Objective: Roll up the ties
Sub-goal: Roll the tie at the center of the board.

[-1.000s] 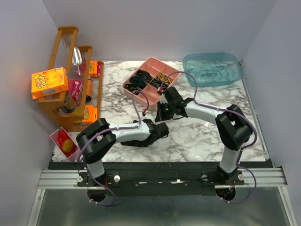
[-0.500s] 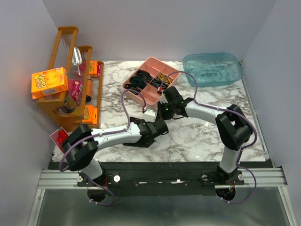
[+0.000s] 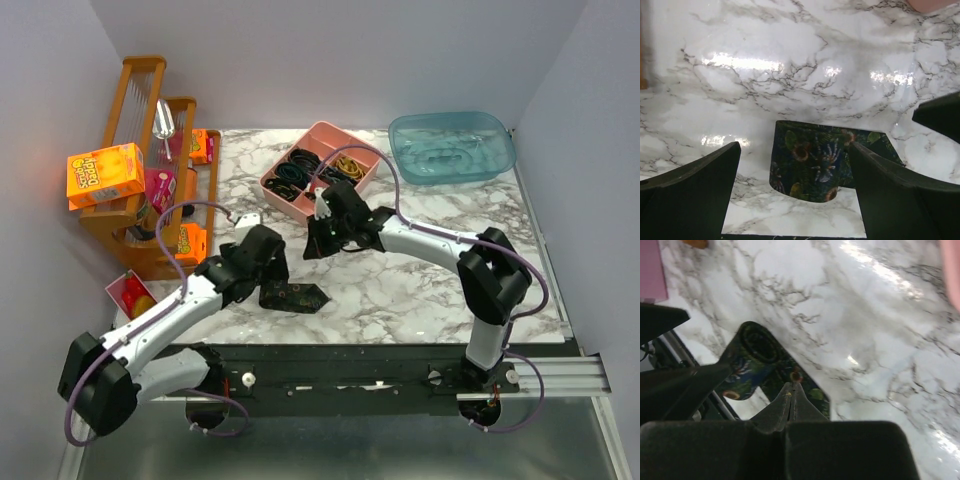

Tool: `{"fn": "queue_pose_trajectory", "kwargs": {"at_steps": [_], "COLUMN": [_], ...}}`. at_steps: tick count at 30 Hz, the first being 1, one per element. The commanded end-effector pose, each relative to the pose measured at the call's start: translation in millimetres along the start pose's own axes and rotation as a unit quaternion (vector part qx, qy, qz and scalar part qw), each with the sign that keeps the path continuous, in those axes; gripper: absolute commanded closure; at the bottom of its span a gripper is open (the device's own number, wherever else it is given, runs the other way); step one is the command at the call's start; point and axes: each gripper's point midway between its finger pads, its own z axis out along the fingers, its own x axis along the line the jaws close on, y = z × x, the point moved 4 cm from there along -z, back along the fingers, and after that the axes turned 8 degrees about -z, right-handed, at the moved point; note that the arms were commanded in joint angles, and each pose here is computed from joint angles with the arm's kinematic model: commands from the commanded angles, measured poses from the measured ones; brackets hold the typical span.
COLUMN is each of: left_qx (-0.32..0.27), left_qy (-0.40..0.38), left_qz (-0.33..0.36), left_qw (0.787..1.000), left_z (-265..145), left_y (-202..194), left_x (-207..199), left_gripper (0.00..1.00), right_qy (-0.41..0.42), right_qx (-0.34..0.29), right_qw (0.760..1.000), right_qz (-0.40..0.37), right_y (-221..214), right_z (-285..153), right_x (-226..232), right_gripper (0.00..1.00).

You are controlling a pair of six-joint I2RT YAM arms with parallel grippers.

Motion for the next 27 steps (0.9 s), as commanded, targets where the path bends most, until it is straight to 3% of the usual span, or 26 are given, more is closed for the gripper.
{"fn": "queue_pose_trajectory", "kwargs": {"at_steps": [1,5,9,27], "left_qx": [0.04,0.054,0.071,0.096], "left_qy": [-0.106,-0.152,-0.148,-0.169], "left_qz": [-0.07,-0.124,-0.16,-0.205], "left_qw": [0.991,0.979,0.973,0.959], "left_z": [0.7,8.5,21.1,36.5], "left_y": [0.0,2.6,-4.8,-28.9], "left_x": [-1.6,6.5,25.3,38.1], "left_gripper": [0.01,0.01,0.01,0.01], "right_qy": [0.046,0.077,0.097,0.09], "right_qx": [-0.003,0.017,0.027,0.101], "right_qw": [0.998,0.996,0.994,0.991], "right_qz": [-0.032,-0.035,-0.04,-0.019], "right_y": [9.9,1.3,-6.4,-61.4], "right_z": [8.0,24.1,31.4,52.9], "right_x": [34.9,53.5,68.3,65.5], "right_gripper": [0.98,0.98,0.98,0.98]}}
